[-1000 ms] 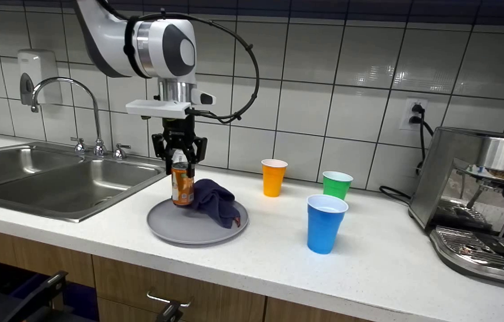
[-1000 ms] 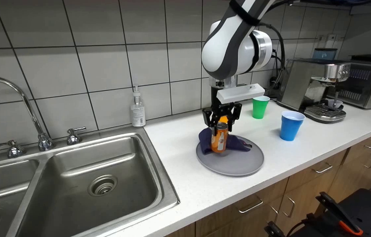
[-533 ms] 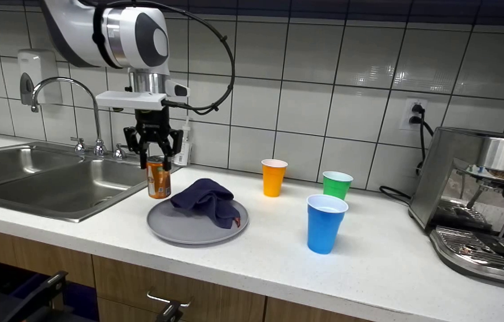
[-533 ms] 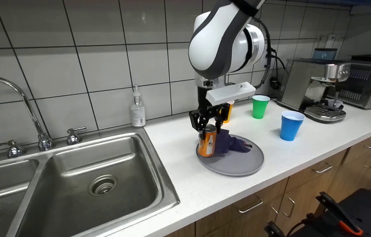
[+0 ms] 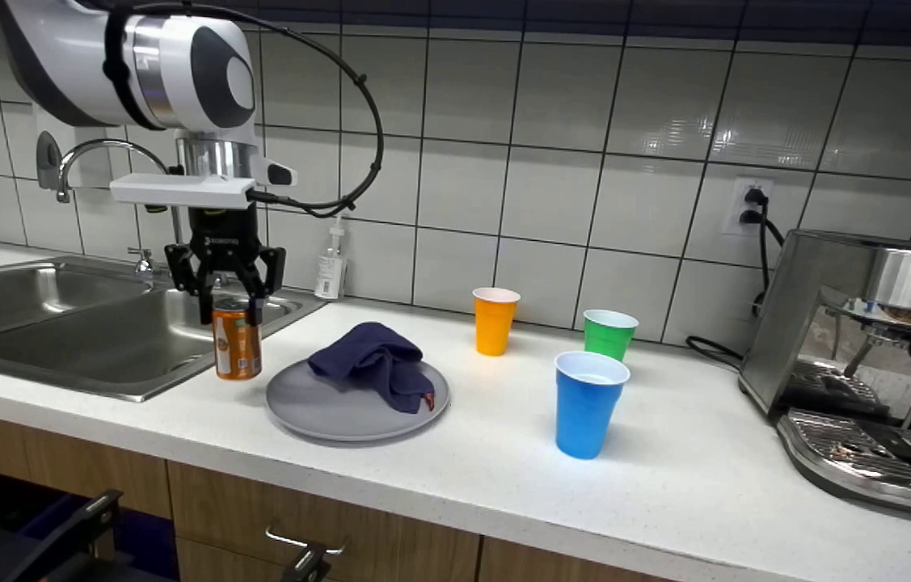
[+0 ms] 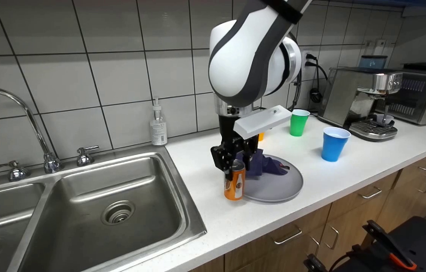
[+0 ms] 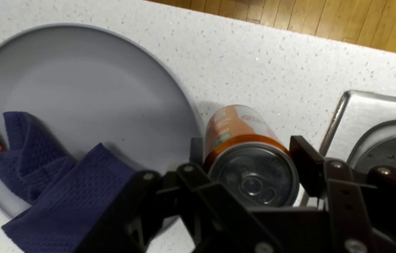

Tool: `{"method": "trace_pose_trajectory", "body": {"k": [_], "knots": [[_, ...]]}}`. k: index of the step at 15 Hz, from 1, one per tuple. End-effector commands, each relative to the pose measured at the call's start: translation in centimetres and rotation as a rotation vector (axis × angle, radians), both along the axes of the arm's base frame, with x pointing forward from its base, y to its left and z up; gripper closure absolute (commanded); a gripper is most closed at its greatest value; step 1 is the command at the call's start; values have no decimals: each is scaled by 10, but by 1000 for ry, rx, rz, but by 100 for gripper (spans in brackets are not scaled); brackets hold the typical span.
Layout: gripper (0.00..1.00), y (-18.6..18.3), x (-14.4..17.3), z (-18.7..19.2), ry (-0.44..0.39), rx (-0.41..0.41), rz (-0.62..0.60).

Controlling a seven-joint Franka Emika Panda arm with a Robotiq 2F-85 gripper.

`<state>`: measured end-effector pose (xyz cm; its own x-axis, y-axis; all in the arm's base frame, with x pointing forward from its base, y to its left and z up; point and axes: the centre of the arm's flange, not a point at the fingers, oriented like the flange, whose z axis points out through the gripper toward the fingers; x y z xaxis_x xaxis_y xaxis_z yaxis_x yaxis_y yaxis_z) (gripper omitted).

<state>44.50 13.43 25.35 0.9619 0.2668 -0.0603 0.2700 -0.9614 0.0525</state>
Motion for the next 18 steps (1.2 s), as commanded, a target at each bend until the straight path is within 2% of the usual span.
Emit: {"method": "trace_pose_trajectory", "body": {"k": [1,10,18], "knots": [[62,0,-17,-1,24,-10,34],[62,-4,-28,-14,53,-4,66],[62,-5,-29,-18,28,9,103]]}}
